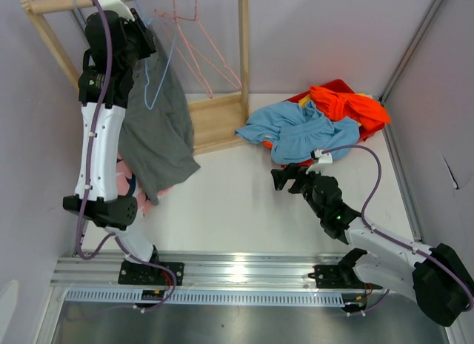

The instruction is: Remove the shorts from the hanger

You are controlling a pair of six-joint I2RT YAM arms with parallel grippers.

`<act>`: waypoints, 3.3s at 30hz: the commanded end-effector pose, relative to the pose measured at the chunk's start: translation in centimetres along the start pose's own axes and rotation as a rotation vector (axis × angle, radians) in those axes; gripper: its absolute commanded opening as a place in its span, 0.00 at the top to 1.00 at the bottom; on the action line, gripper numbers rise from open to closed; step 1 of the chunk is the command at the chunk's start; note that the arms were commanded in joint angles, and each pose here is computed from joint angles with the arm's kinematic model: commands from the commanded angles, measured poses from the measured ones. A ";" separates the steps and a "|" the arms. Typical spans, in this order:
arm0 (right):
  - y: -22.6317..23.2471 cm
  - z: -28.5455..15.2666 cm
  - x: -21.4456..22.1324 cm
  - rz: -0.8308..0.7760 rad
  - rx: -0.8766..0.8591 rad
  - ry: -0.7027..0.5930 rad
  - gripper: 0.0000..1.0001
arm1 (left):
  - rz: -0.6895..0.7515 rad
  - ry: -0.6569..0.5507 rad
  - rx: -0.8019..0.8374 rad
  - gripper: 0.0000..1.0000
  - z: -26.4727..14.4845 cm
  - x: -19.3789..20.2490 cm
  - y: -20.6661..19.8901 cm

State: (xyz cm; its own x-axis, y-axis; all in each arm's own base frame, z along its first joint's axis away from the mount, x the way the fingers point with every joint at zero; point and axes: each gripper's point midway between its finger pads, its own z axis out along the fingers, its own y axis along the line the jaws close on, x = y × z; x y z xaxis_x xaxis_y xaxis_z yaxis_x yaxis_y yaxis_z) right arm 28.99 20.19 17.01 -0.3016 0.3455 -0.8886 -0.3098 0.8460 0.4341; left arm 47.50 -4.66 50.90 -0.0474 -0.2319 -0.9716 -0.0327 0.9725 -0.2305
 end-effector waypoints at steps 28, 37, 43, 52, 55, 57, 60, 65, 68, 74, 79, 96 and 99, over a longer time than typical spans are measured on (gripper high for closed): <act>1.4 0.1 -0.9 0.016 -0.045 -0.024 0.01 | -0.017 -0.104 -0.162 0.36 -3.9 -5.0 9.9; 1.2 0.3 -0.7 0.023 -0.038 -0.018 0.01 | -0.048 -0.029 -0.068 0.43 -1.5 -2.7 9.2; 1.1 0.2 -0.6 0.027 -0.042 -0.019 0.01 | -0.049 0.012 -0.075 0.46 -0.4 -1.1 9.6; 0.7 0.1 -0.6 0.039 -0.044 -0.021 0.01 | -0.049 0.072 -0.107 0.50 1.5 1.4 10.8; 0.7 0.1 -0.7 0.042 -0.047 -0.023 0.00 | -0.054 0.082 -0.103 0.56 2.0 1.9 10.8; 0.7 0.1 -0.7 0.045 -0.046 -0.025 0.01 | -0.056 0.088 -0.106 0.60 2.3 2.1 10.9; 0.6 0.1 -0.7 0.046 -0.050 -0.025 0.00 | -0.056 0.092 -0.114 0.70 2.5 2.3 11.1; 0.6 0.1 -0.6 0.046 -0.053 -0.021 0.01 | -0.052 0.059 -0.115 1.00 1.8 1.0 10.7; 0.8 0.3 -0.4 0.044 -0.064 -0.013 0.01 | -0.047 -0.003 -0.060 1.00 1.1 -1.6 8.6; 0.9 0.2 -0.5 0.044 -0.073 -0.020 0.01 | -0.055 -0.082 0.029 1.00 -0.4 -5.1 5.2; 1.0 -0.1 -0.5 0.045 -0.081 -0.028 0.01 | -0.057 -0.157 0.059 1.00 -3.7 -8.0 3.9; 31.2 -4.2 -9.2 -0.258 -0.520 -0.171 0.01 | -0.091 -0.139 0.112 1.00 -12.2 -4.1 1.1; 36.1 -4.0 -9.2 -0.265 -0.572 -0.184 0.01 | -0.093 -0.137 0.107 1.00 -12.2 -3.3 1.4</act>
State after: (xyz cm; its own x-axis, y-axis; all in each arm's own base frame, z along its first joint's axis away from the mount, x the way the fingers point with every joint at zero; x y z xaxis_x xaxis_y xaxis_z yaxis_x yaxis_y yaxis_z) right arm 16.75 43.41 40.95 -0.0790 0.3114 -0.9470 -0.8029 0.5432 0.2456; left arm 35.09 -2.85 52.13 -0.0188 -0.3001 -0.9537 0.0552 0.9521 -0.3007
